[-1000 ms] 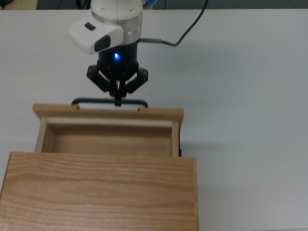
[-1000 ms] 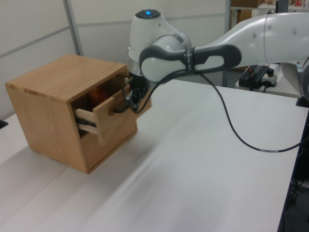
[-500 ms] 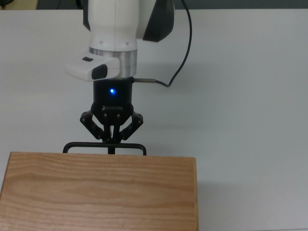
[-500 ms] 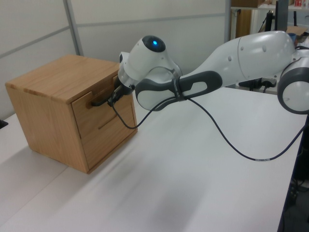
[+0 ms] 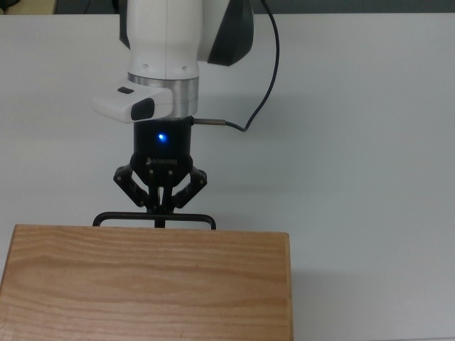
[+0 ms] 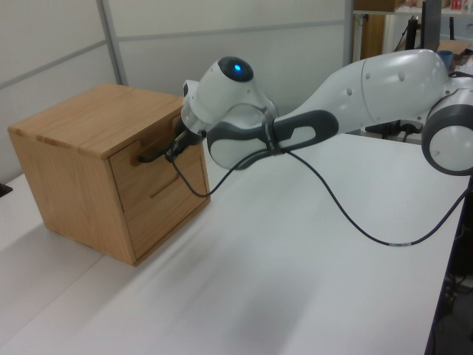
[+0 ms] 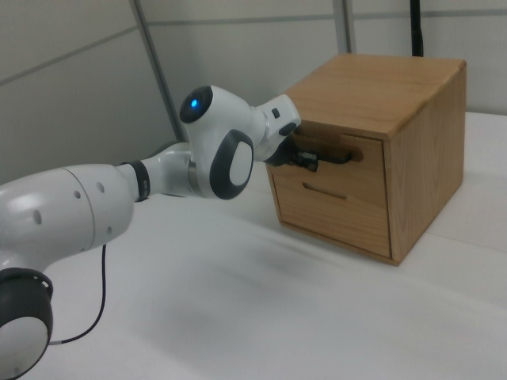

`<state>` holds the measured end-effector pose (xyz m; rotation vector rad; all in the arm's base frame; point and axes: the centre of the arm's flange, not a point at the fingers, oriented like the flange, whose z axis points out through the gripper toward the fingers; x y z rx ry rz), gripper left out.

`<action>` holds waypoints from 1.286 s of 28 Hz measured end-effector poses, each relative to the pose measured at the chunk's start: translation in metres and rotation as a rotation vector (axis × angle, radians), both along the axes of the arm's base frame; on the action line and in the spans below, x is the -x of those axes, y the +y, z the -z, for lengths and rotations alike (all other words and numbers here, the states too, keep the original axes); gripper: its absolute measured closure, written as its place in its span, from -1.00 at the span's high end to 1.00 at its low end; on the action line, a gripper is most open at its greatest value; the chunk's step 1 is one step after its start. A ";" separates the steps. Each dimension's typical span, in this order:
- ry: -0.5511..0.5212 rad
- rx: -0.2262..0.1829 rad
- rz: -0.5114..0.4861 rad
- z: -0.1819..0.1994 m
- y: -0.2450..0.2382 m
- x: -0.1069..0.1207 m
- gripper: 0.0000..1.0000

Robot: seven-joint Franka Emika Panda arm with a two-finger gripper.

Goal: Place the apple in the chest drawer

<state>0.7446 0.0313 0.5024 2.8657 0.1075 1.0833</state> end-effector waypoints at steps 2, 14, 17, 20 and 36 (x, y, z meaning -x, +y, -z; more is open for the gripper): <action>0.075 0.011 0.020 -0.007 -0.002 0.005 -0.98; 0.472 0.009 0.102 -0.073 0.005 0.078 -0.98; 0.536 -0.004 0.109 -0.083 0.007 0.094 -0.98; 0.593 -0.025 0.111 -0.095 0.009 0.111 -0.96; 0.608 -0.042 0.109 -0.114 0.011 0.127 0.00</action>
